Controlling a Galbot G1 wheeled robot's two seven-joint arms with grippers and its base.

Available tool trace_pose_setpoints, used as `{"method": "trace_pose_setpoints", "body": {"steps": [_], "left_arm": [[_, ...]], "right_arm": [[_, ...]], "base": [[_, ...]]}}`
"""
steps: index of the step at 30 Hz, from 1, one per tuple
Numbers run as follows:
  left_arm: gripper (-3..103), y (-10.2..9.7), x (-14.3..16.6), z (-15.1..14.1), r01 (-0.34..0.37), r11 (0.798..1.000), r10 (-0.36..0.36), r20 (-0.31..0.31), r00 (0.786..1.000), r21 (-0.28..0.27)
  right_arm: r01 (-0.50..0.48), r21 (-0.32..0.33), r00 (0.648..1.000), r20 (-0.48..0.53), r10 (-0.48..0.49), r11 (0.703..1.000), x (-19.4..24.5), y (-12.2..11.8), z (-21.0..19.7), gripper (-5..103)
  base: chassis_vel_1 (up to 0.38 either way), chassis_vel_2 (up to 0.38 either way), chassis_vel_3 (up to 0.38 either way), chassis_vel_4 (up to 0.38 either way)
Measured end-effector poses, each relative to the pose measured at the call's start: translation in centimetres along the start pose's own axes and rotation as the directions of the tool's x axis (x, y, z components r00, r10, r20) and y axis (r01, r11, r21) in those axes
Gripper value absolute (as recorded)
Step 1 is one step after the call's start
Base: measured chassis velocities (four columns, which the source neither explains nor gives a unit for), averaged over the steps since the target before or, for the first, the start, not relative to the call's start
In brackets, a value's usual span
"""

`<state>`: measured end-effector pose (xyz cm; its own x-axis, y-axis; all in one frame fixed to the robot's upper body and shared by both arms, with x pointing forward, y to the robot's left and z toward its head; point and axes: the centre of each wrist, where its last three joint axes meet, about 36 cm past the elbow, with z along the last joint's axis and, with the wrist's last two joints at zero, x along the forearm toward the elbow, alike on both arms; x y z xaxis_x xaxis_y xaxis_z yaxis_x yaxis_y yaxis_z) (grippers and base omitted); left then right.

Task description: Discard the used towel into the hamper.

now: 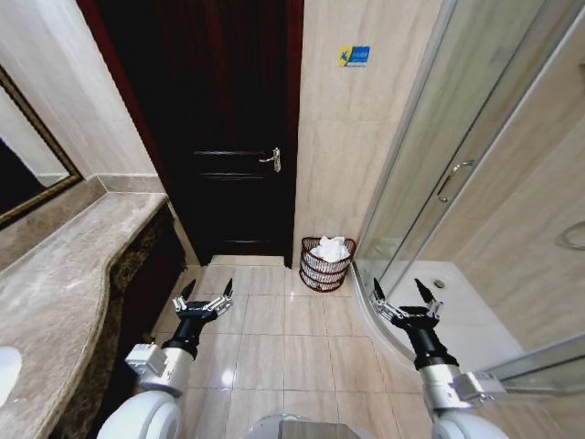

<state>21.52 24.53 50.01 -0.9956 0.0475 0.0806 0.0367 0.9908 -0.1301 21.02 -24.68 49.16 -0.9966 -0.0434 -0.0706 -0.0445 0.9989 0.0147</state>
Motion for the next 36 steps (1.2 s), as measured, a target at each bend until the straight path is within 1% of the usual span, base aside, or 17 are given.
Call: {"method": "trace_pose_setpoints", "body": {"steps": [10, 36], "left_arm": [[100, 0.00, 0.01, 0.01, 0.000, 1.000, 0.000, 0.000, 1.000, 0.000], [100, 0.00, 0.00, 0.00, 0.000, 1.000, 0.000, 0.000, 1.000, 0.000]], "right_arm": [[0.000, 0.000, 1.000, 0.000, 0.000, 1.000, 0.01, 0.00, 0.00, 100], [0.000, 0.000, 1.000, 0.000, 0.000, 1.000, 0.00, 0.00, 0.00, 100]], "base": [[0.127, -0.107, -0.122, 0.114], [-0.007, 0.015, 0.019, 0.004]]}}
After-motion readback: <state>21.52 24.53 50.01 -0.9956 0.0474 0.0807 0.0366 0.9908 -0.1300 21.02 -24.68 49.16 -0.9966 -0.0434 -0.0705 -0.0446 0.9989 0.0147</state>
